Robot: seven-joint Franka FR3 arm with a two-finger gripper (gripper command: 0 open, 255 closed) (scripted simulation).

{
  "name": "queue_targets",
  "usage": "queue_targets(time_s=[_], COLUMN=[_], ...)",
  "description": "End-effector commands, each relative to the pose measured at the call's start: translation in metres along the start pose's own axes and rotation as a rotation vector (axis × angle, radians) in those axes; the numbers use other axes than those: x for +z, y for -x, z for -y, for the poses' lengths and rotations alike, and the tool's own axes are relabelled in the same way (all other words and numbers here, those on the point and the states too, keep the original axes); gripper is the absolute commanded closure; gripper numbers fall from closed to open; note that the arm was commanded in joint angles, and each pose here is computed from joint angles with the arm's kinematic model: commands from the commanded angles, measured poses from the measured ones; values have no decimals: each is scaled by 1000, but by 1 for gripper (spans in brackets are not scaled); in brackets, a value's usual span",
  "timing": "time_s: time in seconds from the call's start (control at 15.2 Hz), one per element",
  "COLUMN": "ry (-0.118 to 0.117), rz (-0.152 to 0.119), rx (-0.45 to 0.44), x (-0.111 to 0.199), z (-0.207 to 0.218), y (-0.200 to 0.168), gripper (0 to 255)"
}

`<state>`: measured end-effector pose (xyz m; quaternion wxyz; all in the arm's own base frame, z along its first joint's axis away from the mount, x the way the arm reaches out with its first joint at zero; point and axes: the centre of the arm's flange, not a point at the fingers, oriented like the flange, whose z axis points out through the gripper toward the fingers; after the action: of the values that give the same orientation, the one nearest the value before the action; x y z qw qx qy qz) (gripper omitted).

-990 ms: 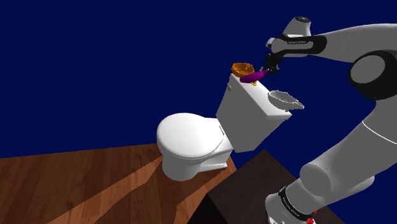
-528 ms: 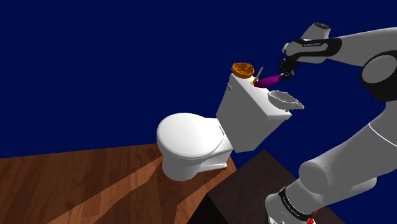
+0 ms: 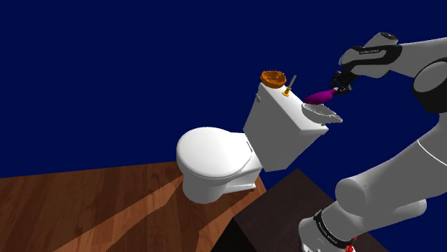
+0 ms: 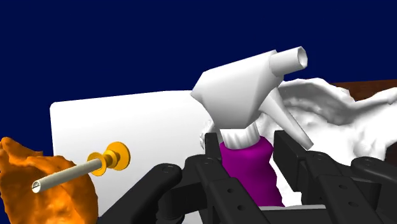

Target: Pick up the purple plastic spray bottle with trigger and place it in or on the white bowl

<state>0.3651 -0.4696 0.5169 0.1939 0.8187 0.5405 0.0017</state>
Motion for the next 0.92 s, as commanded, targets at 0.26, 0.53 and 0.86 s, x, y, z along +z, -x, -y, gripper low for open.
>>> queue_targets(time_s=[0.26,0.53,0.86], ry=[1,1,1], rz=[0,0,0], rx=[-2,-2,-2], x=[26,46,73], z=[16,22,32], y=[8,4,-2], gripper=[255,255,255])
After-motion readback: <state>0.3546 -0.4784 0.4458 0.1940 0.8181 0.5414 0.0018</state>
